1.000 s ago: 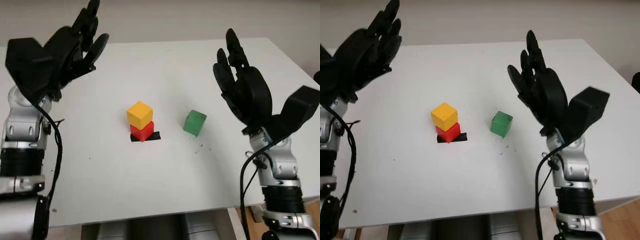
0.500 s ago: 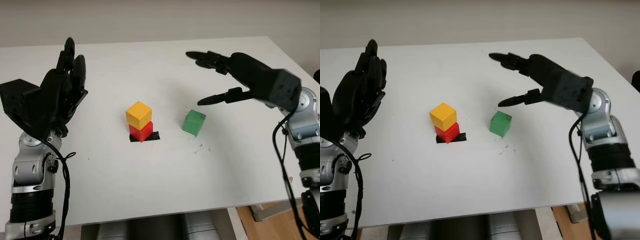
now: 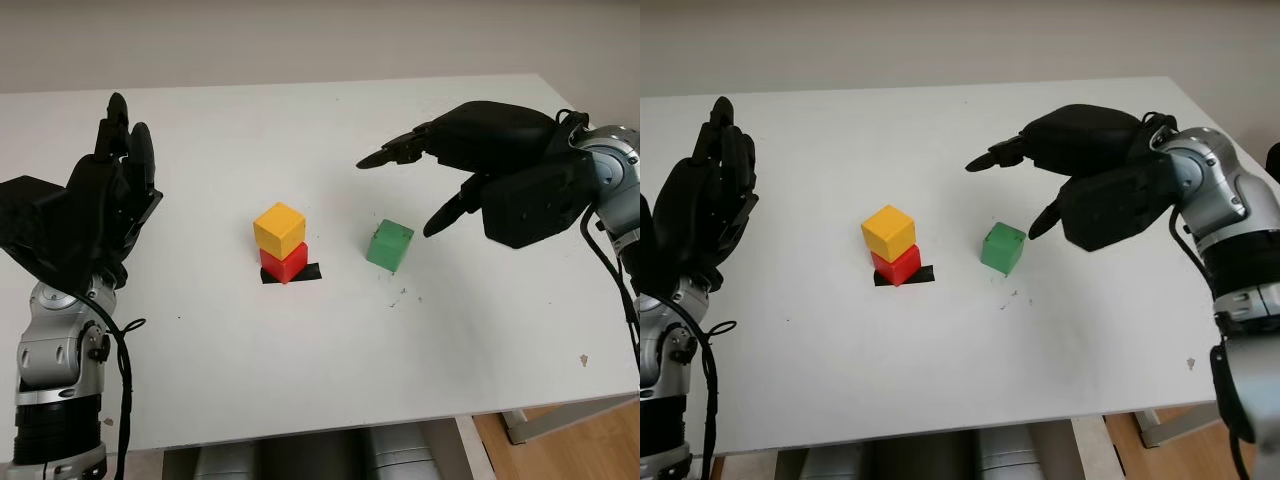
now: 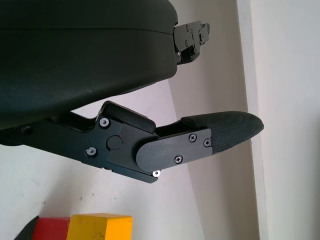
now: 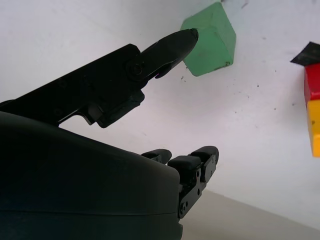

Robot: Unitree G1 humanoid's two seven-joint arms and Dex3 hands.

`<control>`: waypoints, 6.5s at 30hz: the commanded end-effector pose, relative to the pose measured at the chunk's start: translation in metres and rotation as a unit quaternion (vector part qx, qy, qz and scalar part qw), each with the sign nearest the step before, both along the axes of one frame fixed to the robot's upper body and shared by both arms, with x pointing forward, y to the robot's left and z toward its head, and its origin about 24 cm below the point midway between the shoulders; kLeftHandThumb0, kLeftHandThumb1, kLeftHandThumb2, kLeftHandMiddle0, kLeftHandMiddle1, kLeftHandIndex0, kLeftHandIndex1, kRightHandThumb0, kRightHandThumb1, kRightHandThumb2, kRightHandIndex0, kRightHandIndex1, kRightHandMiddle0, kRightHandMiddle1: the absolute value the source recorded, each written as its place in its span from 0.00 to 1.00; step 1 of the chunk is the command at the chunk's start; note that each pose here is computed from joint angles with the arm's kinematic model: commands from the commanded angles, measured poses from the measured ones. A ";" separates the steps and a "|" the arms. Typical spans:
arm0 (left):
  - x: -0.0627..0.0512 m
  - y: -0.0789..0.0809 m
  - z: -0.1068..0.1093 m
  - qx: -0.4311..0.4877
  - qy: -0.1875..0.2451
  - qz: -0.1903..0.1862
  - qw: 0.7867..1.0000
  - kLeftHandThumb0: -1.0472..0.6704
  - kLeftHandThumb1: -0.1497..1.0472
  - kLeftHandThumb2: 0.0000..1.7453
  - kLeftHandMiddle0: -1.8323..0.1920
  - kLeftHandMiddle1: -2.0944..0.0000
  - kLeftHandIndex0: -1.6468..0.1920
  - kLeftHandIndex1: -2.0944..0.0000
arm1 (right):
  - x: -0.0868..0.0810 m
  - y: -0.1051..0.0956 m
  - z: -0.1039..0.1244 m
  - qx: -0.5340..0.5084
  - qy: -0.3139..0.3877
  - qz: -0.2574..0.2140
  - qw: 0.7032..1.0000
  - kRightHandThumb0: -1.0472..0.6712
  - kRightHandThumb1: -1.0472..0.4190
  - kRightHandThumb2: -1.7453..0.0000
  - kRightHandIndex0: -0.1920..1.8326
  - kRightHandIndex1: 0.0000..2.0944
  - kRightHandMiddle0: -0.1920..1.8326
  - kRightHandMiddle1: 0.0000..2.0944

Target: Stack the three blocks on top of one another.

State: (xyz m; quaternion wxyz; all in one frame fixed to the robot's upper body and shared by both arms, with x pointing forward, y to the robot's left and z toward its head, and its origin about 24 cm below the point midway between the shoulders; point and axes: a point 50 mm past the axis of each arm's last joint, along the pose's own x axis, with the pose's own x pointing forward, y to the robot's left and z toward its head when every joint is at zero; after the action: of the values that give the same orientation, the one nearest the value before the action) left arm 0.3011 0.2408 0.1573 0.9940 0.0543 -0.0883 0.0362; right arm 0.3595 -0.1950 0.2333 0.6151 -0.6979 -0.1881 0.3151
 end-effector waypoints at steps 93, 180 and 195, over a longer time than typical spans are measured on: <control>-0.004 -0.006 -0.011 0.108 -0.005 0.030 0.994 0.16 1.00 0.37 1.00 1.00 1.00 1.00 | 0.030 0.009 -0.018 0.087 0.009 -0.054 0.995 0.42 0.07 0.97 0.27 0.01 0.32 0.55; -0.007 -0.017 -0.019 0.135 0.019 0.039 0.990 0.13 1.00 0.45 1.00 1.00 1.00 1.00 | 0.041 0.143 0.047 0.097 0.193 -0.014 0.976 0.39 0.09 0.97 0.25 0.02 0.29 0.80; -0.007 -0.018 -0.020 0.139 0.013 0.032 0.990 0.15 1.00 0.45 1.00 1.00 1.00 1.00 | 0.041 0.145 0.037 0.083 0.187 -0.014 0.979 0.38 0.09 0.97 0.25 0.03 0.27 0.80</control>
State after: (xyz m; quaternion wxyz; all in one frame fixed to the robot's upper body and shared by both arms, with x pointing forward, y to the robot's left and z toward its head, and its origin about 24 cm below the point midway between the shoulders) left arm 0.2943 0.2236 0.1362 0.9778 0.1887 -0.0706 0.0567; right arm 0.4014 -0.0526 0.2720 0.7013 -0.5752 -0.0810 0.4132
